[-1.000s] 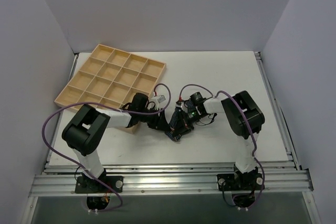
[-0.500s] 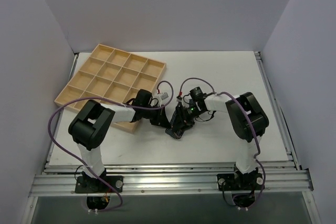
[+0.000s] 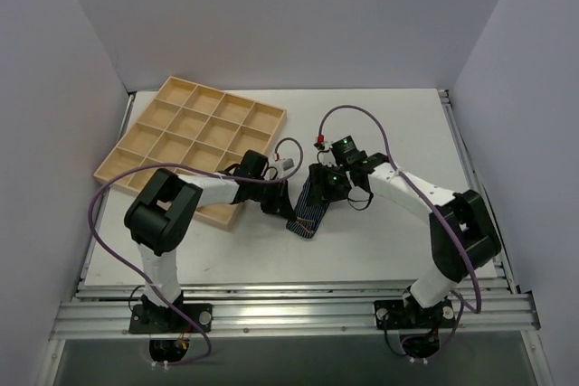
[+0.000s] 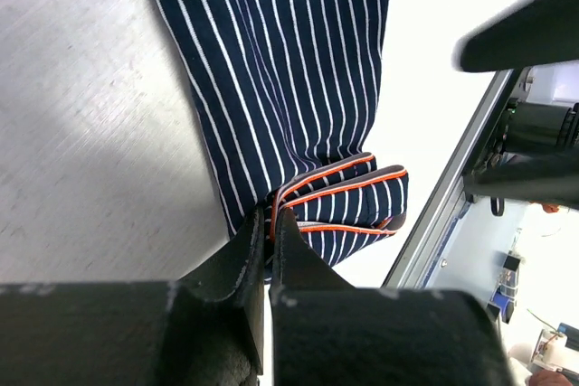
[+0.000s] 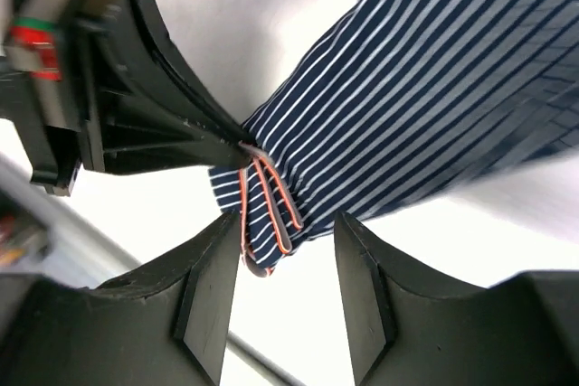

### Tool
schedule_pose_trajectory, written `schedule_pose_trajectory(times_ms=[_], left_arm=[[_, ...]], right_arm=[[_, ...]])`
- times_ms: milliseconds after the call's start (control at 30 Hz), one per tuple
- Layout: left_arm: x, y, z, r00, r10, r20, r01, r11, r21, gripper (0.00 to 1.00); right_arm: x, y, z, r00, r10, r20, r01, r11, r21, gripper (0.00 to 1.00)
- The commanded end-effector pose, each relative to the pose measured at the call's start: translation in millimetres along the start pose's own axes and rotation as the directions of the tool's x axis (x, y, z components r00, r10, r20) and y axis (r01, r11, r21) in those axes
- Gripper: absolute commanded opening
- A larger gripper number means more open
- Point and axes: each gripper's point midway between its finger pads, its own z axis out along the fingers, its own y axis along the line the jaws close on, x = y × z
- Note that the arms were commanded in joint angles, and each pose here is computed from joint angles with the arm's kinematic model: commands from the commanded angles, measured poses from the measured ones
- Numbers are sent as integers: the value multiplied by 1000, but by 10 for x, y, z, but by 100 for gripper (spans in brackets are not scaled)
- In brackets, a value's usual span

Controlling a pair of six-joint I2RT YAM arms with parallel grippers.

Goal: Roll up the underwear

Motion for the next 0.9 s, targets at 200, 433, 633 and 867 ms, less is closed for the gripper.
schedule_pose_trajectory(times_ms=[200,433,633,867], left_arm=[[76,168,110,999,-9,-43,5,996,-94,2],[49,180,120,998,-17,-56,11,995,-102,2],[79,178,126,997,-27,-70,20,995,-101,2],[128,208,153,995,-41,-94,31,994,-104,2]], right_arm=[[-84,28,-553,916,-234,326,62,886,459,43],[-42,430,-636,849,-371,376,171,867,467,46],[209,400,-357,838,-529,137,411,775,480,49],[297,473,-134,786,-618,12,551,710,439,49]])
